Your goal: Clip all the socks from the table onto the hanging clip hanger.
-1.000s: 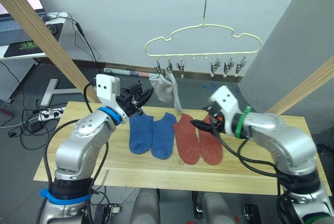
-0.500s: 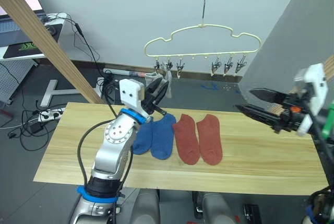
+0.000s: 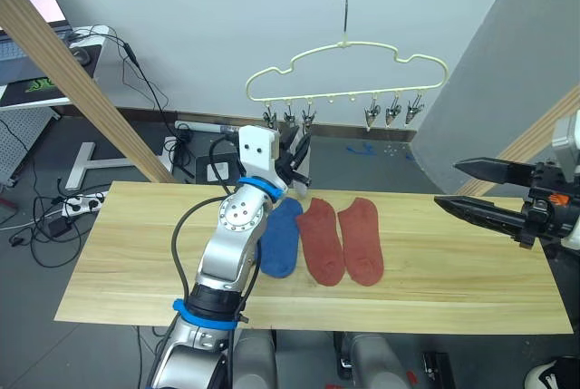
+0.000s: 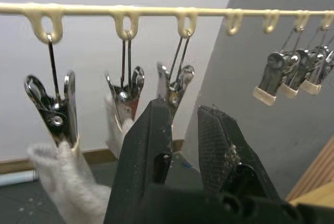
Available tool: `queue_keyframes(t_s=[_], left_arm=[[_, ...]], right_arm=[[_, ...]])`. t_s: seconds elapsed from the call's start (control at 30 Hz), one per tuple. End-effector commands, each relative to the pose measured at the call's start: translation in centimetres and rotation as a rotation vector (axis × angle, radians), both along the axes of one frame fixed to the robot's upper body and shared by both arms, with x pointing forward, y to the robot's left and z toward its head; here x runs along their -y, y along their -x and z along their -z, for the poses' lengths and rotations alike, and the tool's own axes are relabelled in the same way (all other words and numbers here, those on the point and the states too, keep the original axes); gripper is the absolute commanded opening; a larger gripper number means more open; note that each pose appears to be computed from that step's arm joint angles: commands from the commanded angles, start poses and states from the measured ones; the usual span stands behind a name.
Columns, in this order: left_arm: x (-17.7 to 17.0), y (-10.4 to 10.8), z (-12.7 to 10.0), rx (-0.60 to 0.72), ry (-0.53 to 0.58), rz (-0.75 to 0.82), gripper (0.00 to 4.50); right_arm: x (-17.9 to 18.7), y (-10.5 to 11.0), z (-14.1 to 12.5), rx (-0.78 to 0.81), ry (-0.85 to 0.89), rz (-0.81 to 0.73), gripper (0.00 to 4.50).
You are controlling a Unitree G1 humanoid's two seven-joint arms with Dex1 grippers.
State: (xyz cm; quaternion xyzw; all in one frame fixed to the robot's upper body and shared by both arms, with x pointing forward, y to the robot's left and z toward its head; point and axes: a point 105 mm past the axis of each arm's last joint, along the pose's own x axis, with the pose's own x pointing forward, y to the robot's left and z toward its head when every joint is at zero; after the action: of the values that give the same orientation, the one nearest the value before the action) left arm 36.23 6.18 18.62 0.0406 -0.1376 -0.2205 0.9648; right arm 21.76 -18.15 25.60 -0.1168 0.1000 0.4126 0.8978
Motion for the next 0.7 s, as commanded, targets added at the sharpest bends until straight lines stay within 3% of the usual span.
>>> queue_keyframes(t_s=[0.03,0.5,0.6,0.7], left_arm=[[0.8,0.1,-0.9,0.021,0.008,-0.003,1.11],[0.7,-1.7,-1.5,0.0,0.053,-0.083,1.11],[0.6,-1.8,-1.5,-0.012,0.067,-0.079,1.65],[0.5,-1.8,-1.7,0.001,0.061,-0.089,2.55]], right_arm=[[0.0,0.1,-0.8,0.04,0.001,0.0,3.59],[0.1,0.3,-0.4,0.044,-0.006,0.039,3.59],[0.1,0.3,-0.3,0.044,-0.007,0.05,3.59],[0.1,0.3,-0.2,0.043,-0.009,0.054,3.59]])
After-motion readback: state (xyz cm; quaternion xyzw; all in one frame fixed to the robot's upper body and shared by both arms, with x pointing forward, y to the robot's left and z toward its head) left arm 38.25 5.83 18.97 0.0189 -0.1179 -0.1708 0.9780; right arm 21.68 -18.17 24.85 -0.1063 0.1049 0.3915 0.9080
